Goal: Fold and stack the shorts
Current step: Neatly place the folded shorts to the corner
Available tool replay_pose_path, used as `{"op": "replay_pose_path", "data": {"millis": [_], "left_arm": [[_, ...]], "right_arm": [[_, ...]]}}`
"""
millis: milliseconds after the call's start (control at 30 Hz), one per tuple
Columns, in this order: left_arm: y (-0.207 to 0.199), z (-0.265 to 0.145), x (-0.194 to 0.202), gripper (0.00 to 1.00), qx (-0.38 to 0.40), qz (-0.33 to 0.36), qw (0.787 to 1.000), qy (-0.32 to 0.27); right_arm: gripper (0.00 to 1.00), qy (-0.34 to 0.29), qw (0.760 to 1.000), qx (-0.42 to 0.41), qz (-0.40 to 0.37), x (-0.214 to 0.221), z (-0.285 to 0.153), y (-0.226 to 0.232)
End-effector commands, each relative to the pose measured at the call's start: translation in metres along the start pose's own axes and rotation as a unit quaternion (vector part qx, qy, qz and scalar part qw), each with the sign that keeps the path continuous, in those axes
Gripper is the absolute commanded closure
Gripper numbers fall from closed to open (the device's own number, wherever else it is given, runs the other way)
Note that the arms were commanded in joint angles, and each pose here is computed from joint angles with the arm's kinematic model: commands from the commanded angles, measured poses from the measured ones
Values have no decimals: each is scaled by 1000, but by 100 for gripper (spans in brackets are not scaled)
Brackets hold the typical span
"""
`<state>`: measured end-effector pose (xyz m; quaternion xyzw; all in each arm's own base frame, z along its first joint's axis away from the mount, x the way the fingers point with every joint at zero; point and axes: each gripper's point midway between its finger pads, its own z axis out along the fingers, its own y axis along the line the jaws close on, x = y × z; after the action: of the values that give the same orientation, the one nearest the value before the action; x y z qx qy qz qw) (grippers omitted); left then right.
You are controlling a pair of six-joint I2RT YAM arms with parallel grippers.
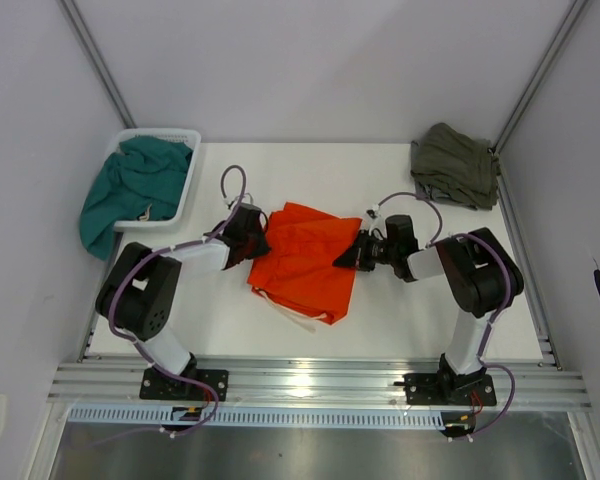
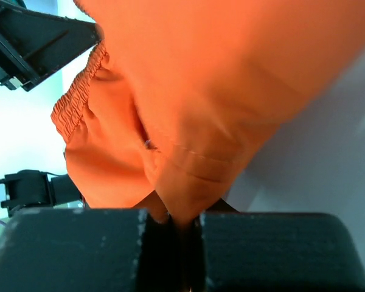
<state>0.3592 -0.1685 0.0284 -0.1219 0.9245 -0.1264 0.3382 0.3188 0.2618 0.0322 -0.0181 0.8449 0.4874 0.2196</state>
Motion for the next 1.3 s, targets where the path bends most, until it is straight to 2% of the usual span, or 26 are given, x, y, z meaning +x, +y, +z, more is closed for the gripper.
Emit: {"op": "replay_pose_path", "data": {"millis": [0,133,167,233,267,400,633,900,967,1000,1067,1200,1267], "left_arm": [[39,11,24,91,-51,-4,998,44],[39,3,10,83,-44,-15,998,32],[36,0,6,75,-39,-15,999,28],[29,-10,-2,68,-24,-15,999,23],[26,-13,-3,60,-20,-15,999,23],[17,-31,-12,47,0,-14,1000,16],[10,-62,-16,45,33,-14,999,3],[12,-74,-11,45,43,-10,999,-1],[12,-73,-10,45,43,-8,999,2],[13,-73,-8,45,41,-8,999,4],[12,-73,-7,45,44,-7,999,5],[8,-74,-8,45,51,-4,999,4],[6,-75,-9,45,50,-2,999,3]], "right_arm": [[100,-28,999,-15,-10,-26,-12,13],[100,-40,998,21,-32,-53,-15,15],[100,-42,998,27,-36,-64,-15,20],[100,-48,997,37,-46,-78,-15,21],[100,-48,997,44,-42,-84,-16,18],[100,-64,996,46,-50,-121,-16,17],[100,-53,994,84,-46,-160,-9,-10],[99,-26,989,144,-4,-152,6,-63],[91,-23,989,149,9,-146,7,-71],[61,-21,988,153,15,-143,7,-74],[31,-30,986,161,22,-138,6,-82],[23,-76,989,125,28,-156,-6,-76],[22,-96,989,104,35,-169,-13,-74]]}}
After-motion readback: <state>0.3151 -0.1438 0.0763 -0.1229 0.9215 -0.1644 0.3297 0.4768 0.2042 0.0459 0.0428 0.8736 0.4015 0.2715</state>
